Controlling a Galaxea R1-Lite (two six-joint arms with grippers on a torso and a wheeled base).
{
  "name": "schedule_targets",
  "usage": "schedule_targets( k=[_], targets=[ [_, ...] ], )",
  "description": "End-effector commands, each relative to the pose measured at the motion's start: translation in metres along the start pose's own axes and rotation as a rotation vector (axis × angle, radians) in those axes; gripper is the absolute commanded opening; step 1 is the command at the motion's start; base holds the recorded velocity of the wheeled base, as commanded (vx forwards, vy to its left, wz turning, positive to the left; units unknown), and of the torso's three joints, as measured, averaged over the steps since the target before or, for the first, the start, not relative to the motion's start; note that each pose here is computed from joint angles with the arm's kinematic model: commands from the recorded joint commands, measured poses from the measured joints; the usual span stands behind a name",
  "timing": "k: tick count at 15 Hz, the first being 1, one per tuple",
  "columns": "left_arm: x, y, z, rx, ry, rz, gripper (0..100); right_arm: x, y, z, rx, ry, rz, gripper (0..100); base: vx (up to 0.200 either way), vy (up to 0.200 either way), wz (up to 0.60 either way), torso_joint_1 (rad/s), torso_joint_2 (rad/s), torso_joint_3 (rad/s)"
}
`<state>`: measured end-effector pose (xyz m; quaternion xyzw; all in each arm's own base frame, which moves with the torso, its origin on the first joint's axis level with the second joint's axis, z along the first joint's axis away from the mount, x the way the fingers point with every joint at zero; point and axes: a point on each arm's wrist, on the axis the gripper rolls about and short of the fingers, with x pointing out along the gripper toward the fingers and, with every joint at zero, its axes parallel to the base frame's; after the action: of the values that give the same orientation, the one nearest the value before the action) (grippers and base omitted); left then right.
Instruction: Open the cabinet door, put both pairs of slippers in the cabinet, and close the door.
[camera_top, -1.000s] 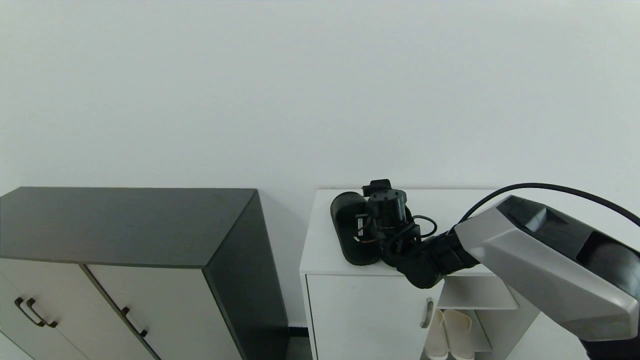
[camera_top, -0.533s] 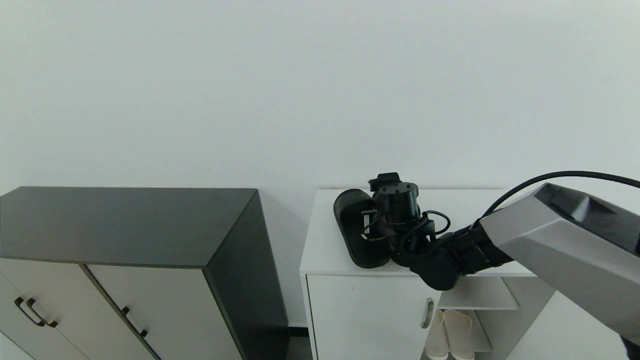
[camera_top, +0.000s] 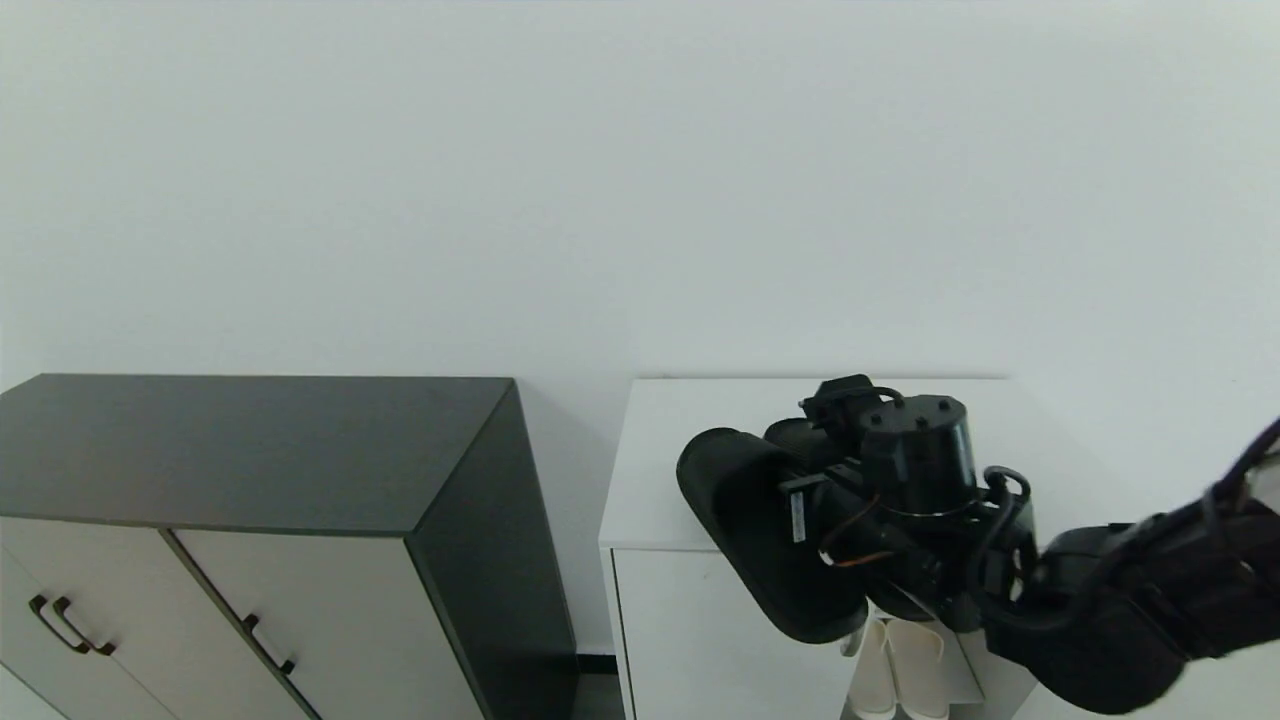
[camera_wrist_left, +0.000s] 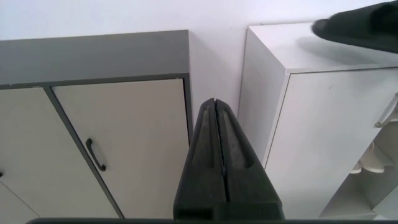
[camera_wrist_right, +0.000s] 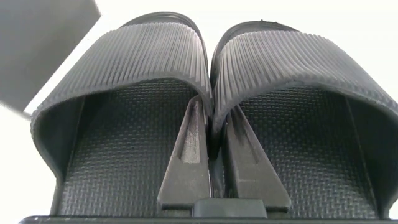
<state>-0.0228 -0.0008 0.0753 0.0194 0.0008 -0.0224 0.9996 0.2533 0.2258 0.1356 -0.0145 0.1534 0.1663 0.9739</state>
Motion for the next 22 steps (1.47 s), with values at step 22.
schedule_targets(
  k=[22],
  targets=[
    [0.0,0.0,0.0,-0.031,0.001,0.0,0,-0.045,0.005,0.002,0.028,-0.039,0.035,0,-0.091,0.0,0.0,0.001,0.0,0.001]
  ],
)
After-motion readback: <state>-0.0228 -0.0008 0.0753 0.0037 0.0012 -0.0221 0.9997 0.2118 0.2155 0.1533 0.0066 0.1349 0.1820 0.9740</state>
